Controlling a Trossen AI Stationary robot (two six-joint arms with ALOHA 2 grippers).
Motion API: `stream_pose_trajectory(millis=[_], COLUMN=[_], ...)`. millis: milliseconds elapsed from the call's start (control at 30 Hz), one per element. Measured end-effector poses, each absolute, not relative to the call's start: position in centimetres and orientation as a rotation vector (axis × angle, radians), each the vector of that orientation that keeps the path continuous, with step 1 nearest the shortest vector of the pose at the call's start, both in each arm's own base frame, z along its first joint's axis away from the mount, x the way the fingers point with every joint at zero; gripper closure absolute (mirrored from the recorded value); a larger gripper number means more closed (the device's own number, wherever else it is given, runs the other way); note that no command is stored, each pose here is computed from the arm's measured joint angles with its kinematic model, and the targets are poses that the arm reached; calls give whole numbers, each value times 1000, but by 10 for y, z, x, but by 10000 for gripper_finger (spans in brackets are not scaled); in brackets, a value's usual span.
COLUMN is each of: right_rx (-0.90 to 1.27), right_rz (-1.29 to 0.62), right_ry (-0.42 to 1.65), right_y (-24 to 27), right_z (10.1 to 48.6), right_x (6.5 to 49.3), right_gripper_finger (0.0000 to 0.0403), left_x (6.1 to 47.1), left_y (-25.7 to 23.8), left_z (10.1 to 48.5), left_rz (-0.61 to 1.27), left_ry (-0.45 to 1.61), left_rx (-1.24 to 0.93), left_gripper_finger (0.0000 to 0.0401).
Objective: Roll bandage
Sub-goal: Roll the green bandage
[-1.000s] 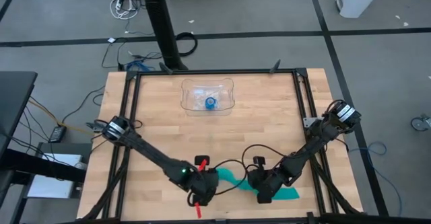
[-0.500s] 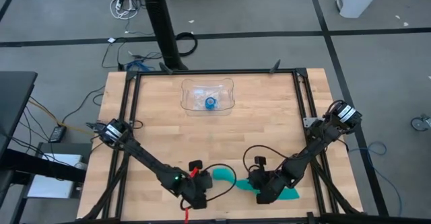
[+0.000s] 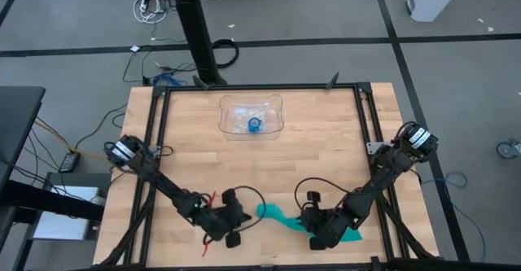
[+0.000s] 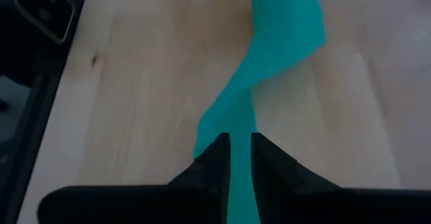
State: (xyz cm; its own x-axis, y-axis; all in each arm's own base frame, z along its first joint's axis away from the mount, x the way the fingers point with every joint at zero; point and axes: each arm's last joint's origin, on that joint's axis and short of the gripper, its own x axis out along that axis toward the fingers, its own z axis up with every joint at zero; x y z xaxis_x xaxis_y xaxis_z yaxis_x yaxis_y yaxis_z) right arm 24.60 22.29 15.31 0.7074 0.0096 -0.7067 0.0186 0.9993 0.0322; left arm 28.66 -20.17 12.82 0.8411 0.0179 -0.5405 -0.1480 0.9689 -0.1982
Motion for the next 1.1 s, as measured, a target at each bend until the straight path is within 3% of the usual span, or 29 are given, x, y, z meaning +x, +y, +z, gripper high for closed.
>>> stream_pose_trajectory(millis=[200,667,1100], right_rx=[-16,-52,17], right_rz=[-70,-127,-168], right_ry=[716,720,684], right_y=[217,189,162], right_z=[155,139,139], right_x=[253,261,274], right_gripper_finger=[351,343,330], left_x=[287,289,289], left_y=[-182,-173,-169], left_z=[121,118,117], left_rz=[68,77,91], left_ry=[463,508,520], left_rx=[-377,129,290], left_gripper_finger=[378,373,227])
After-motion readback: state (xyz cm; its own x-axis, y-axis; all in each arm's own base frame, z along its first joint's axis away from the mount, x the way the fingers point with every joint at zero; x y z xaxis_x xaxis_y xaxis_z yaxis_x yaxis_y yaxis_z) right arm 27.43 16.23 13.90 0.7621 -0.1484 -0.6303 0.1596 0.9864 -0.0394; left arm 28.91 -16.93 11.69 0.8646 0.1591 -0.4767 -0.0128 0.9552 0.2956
